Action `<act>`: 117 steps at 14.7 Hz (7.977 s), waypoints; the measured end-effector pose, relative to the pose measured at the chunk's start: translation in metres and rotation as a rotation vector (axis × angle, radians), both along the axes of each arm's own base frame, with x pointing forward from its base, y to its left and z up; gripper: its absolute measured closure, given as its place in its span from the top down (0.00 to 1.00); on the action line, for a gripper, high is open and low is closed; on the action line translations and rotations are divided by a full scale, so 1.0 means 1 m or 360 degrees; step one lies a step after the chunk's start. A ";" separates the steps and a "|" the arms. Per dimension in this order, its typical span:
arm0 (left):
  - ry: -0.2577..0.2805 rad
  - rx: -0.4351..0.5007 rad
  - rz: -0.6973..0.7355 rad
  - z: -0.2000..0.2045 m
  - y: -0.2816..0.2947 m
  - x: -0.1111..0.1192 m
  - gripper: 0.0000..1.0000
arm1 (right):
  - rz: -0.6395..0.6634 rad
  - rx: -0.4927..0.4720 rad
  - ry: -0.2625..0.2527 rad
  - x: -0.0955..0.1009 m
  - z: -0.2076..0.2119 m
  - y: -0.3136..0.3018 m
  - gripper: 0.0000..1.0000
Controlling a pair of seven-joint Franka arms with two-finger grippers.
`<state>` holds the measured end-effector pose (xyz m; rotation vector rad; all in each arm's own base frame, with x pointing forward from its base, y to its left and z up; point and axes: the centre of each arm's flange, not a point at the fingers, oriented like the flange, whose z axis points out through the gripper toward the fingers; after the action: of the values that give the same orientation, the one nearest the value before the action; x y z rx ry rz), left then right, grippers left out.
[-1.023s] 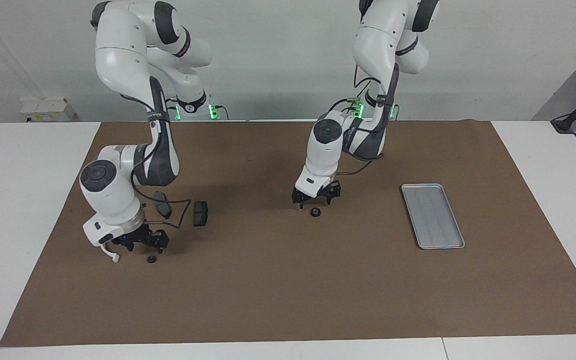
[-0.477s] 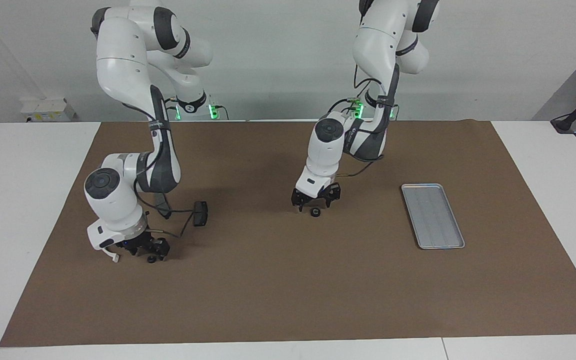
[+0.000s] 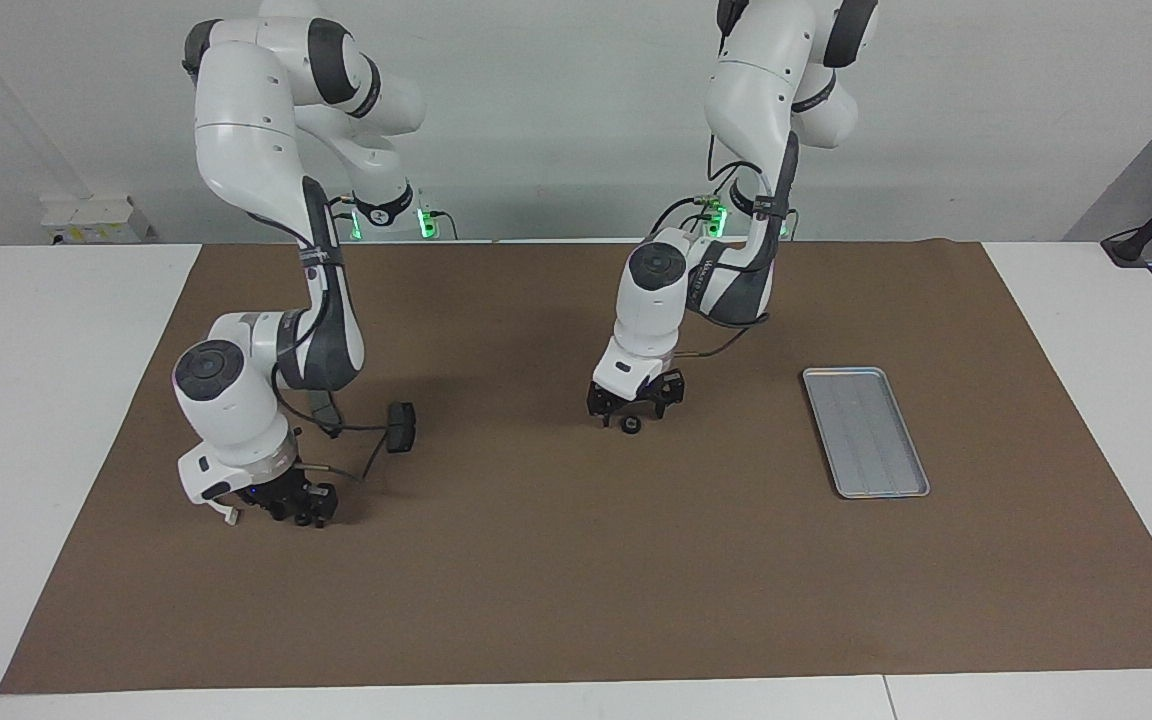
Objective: Pick bearing gear from pile to tray
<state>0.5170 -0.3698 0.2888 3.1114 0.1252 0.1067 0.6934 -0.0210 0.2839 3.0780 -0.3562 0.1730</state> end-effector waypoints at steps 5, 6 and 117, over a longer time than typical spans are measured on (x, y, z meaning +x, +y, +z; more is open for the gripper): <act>-0.0008 -0.0003 0.0000 0.003 0.000 0.001 0.59 | -0.0023 0.0010 -0.0012 0.001 0.004 0.002 0.23; -0.0012 -0.0005 0.0001 0.005 0.000 0.002 0.48 | -0.0024 0.0010 -0.0012 0.001 0.004 0.002 0.24; 0.0235 0.0045 -0.0292 0.077 0.355 0.090 0.24 | 0.0352 -0.0048 0.0116 -0.136 0.346 0.029 1.00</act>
<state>0.6075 -0.0150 0.3658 3.1369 -0.1606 -0.1265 0.5570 0.0083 0.6302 3.0766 -0.0097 0.0710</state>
